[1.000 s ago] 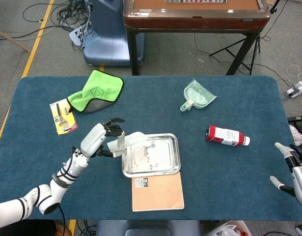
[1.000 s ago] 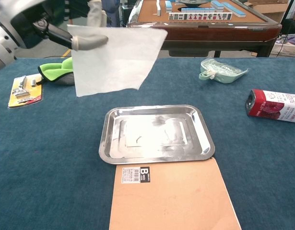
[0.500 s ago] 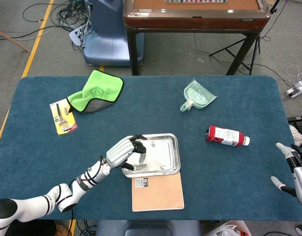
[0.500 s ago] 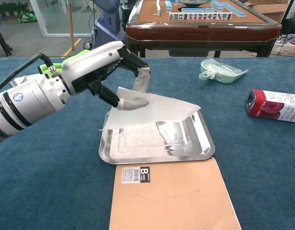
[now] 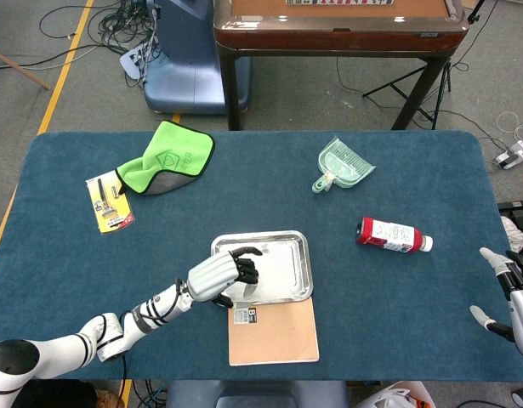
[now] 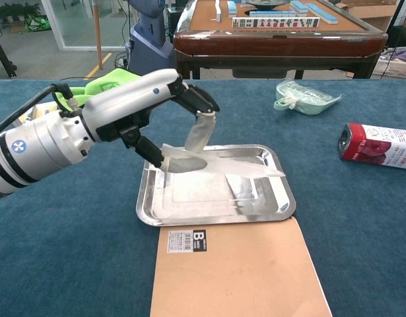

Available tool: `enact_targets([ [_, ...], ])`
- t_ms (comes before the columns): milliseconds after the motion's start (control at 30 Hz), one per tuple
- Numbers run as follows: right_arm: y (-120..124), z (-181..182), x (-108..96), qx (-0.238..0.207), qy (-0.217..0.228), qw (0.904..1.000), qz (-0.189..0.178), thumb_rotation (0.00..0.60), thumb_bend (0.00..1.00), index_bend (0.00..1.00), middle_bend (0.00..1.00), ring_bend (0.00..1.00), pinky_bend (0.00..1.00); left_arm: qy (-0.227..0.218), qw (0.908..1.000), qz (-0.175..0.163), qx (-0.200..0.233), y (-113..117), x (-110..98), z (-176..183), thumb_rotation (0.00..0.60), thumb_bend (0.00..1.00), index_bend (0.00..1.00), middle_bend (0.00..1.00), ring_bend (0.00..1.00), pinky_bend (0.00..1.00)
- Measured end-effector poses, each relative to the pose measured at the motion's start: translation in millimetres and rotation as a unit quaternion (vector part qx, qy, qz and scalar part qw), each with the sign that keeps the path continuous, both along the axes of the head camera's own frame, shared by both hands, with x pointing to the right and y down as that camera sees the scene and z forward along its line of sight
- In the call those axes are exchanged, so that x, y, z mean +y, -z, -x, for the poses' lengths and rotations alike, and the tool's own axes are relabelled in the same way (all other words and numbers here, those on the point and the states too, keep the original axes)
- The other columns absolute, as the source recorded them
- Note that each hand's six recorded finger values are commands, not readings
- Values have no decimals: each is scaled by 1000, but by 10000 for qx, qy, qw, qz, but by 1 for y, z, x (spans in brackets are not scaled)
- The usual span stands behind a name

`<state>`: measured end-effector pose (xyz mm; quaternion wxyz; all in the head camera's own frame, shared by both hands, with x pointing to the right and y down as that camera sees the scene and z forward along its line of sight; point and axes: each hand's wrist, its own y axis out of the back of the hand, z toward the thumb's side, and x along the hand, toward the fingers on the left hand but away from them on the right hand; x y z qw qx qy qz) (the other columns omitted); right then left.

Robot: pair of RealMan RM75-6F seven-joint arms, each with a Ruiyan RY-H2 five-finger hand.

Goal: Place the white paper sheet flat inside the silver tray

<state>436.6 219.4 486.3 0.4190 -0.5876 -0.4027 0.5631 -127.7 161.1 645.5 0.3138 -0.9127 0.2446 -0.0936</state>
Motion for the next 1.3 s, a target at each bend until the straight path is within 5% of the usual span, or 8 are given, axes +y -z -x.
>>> enact_targets([
  [367, 1, -10, -1, 147, 233, 9995, -153, 600, 108, 173, 248, 139, 168, -16, 9974, 561, 458, 7, 10, -44, 600, 258, 674, 652, 503, 206],
  [700, -3, -4, 1, 0, 72, 10000, -11, 600, 108, 173, 248, 139, 168, -79, 9972, 539, -505, -38, 8, -22, 600, 258, 670, 651, 496, 206],
  [1000, -4, -2, 1, -27, 67, 10000, 38, 600, 108, 173, 248, 139, 168, -492, 9902, -159, -1296, -44, 4, 14, 600, 258, 669, 643, 484, 206],
  [1300, -4, -1, 1, -46, 77, 10000, 33, 600, 108, 172, 248, 139, 168, -1346, 9617, -1345, -1975, -40, 8, 33, 600, 258, 648, 616, 462, 206],
])
